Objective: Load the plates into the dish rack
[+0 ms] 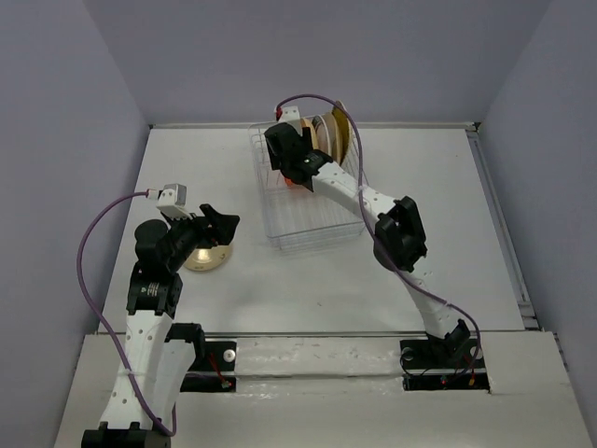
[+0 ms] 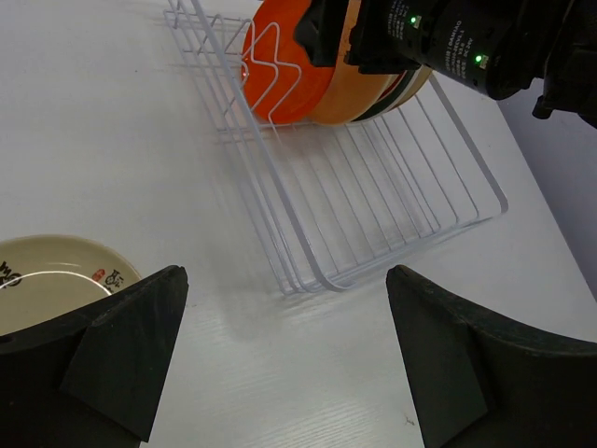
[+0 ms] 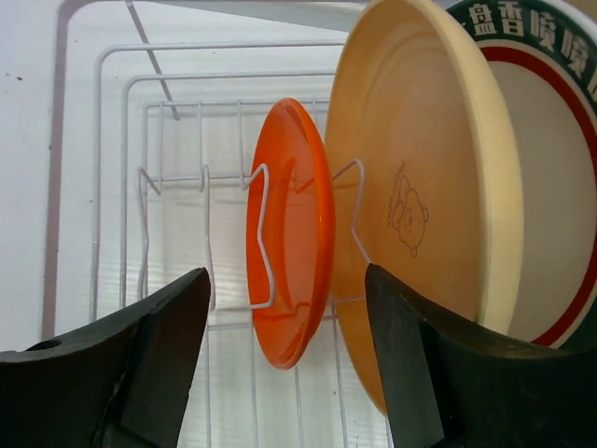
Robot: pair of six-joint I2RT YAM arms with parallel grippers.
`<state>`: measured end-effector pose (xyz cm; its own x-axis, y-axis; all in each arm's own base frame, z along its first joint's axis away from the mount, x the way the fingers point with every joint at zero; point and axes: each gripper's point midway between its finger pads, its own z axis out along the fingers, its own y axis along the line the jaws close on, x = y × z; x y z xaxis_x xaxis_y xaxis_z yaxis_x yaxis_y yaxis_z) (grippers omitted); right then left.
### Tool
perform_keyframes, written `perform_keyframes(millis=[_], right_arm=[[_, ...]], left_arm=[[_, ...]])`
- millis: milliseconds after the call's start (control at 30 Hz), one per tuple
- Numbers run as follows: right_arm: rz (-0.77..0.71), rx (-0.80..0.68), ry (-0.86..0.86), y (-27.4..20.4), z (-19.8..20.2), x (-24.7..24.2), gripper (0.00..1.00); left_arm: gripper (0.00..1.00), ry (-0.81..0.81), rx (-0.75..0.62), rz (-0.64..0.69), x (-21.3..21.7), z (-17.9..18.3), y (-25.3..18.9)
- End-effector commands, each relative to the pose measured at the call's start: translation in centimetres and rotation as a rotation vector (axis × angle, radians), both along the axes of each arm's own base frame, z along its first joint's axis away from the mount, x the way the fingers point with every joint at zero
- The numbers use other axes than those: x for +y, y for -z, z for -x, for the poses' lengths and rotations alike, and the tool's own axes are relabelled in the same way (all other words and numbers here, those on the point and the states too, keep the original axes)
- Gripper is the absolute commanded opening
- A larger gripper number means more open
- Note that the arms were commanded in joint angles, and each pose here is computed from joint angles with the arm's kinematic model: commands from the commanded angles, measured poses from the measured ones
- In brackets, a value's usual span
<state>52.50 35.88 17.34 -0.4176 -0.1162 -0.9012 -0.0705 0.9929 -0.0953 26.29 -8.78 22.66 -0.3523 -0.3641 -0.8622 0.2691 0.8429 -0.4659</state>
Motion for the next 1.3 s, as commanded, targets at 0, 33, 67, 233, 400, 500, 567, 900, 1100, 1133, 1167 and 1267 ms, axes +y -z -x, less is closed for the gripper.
perform_keyframes(millis=[0, 33, 67, 233, 400, 500, 567, 900, 1100, 1133, 1167, 1267], right_arm=[[-0.205, -0.118, -0.067, -10.7, 1.0, -0.3, 0.73], [-0.242, -0.114, -0.097, -11.5, 1.7, 0.0, 0.73], [-0.271, -0.096, -0.137, -12.2, 3.8, 0.0, 0.73], [-0.550, -0.045, -0.398, -12.8, 13.7, 5.0, 0.69], [-0.703, 0.112, -0.526, -9.1, 22.9, 9.4, 0.51], [-0.716, 0.144, -0.578, -8.2, 26.0, 11.4, 0.44], [-0.695, 0.152, -0.609, -7.8, 28.1, 12.4, 0.38], [-0.699, 0.080, -0.574, -9.6, 30.9, 4.6, 0.46], [-0.726, 0.007, -0.574, -11.6, 32.1, 0.7, 0.47], [-0.740, -0.011, -0.578, -12.4, 32.5, -0.3, 0.48], [-0.749, -0.021, -0.582, -12.8, 32.7, -0.7, 0.48], [-0.767, -0.060, -0.593, -14.2, 33.2, -2.0, 0.48]], left_arm=[[0.99, 0.000, -0.069, -0.008, 0.1, -0.4, -2.5], [0.99, -0.003, -0.069, -0.009, 0.2, -0.4, -2.4], [0.99, -0.006, -0.071, -0.009, 0.2, -0.4, -2.5], [0.99, -0.042, -0.084, -0.012, 0.9, -0.5, -2.8], [0.99, -0.212, -0.043, -0.035, 4.2, -1.2, -2.1], [0.99, -0.307, 0.003, -0.038, 5.8, -1.5, -1.1], [0.99, -0.377, 0.047, -0.039, 7.1, -1.7, -0.2], [0.95, -0.604, 0.348, 0.058, 10.9, -2.6, 8.4], [0.78, -0.829, 0.520, 0.150, 14.3, -1.3, 13.7], [0.77, -0.852, 0.550, 0.147, 14.6, -1.0, 14.5], [0.77, -0.882, 0.560, 0.140, 15.0, -0.8, 14.8], [0.75, -0.929, 0.576, 0.154, 15.4, -0.3, 15.9]])
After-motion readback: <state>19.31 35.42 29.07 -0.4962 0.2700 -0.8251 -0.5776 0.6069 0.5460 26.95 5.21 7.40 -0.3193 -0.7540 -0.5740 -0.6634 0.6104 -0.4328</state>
